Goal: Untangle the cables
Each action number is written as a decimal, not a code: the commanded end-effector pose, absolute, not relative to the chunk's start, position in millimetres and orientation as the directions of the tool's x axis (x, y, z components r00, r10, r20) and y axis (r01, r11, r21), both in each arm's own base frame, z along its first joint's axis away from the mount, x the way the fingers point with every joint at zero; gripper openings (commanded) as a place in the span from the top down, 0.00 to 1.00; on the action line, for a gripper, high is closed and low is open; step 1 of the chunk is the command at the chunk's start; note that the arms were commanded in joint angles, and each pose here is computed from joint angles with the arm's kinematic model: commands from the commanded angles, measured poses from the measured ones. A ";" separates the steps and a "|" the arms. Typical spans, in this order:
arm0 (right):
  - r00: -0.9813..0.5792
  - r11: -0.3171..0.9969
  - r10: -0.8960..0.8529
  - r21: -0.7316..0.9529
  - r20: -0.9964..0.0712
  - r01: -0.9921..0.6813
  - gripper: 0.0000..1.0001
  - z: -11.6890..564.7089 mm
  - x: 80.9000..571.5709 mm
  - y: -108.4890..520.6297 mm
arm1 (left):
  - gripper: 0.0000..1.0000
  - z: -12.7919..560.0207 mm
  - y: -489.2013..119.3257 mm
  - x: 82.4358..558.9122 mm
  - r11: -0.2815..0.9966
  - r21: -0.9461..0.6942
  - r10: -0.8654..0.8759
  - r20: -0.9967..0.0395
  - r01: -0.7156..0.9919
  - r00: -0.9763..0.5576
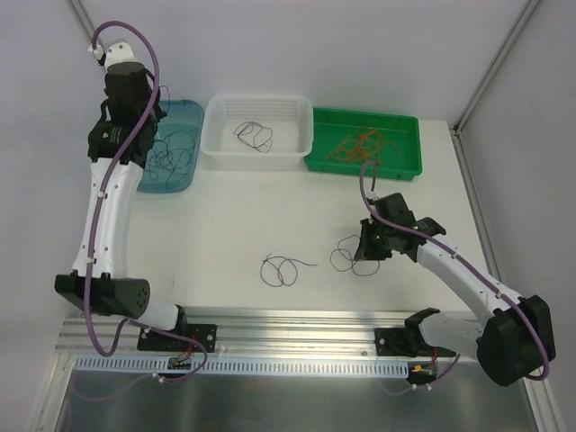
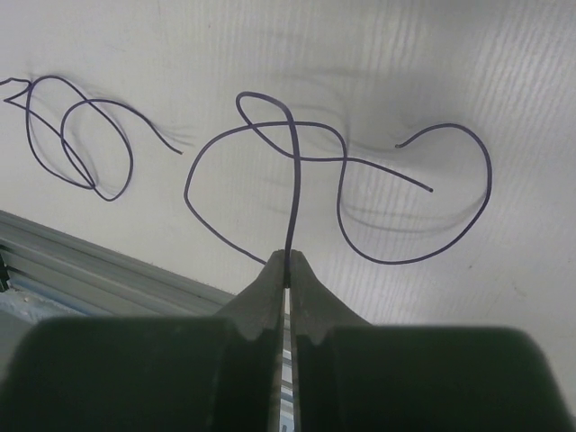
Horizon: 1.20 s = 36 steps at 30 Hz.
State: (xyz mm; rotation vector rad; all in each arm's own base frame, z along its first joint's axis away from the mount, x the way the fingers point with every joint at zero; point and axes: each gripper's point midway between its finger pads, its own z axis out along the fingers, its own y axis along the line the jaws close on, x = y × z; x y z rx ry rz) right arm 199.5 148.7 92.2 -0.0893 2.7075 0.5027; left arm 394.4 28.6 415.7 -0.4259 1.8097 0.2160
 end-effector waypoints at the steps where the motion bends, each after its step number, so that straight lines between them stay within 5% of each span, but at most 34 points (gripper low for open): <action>1: -0.922 0.907 -0.019 0.381 -0.386 -0.178 0.97 95.0 197.2 165.2 | 1.00 418.0 45.7 431.0 0.908 -0.104 -0.196 -0.962 -0.407 -0.192; 12: -0.929 0.900 -0.081 0.373 -0.362 -0.224 0.98 86.6 190.7 181.7 | 0.94 295.7 124.8 521.8 0.834 -0.103 -0.315 -0.896 -0.542 -0.313; 15: -0.930 0.901 -0.088 0.370 -0.356 -0.227 0.98 85.5 192.2 183.9 | 0.79 264.2 129.1 531.6 0.832 -0.091 -0.334 -0.870 -0.547 -0.363; 19: -0.928 0.899 -0.101 0.366 -0.359 -0.239 0.99 88.2 194.0 187.7 | 0.46 249.6 123.7 525.7 0.838 -0.106 -0.356 -0.849 -0.535 -0.391; 27: -0.898 0.881 -0.112 0.374 -0.426 -0.288 0.99 118.4 201.3 197.4 | 0.03 281.0 59.0 469.7 0.921 -0.242 -0.360 -0.830 -0.306 -0.427; 36: -0.795 0.805 -0.153 0.393 -0.587 -0.445 0.99 180.9 198.4 218.1 | 0.01 277.9 -111.0 341.5 0.901 -0.373 -0.193 -0.803 0.223 -0.564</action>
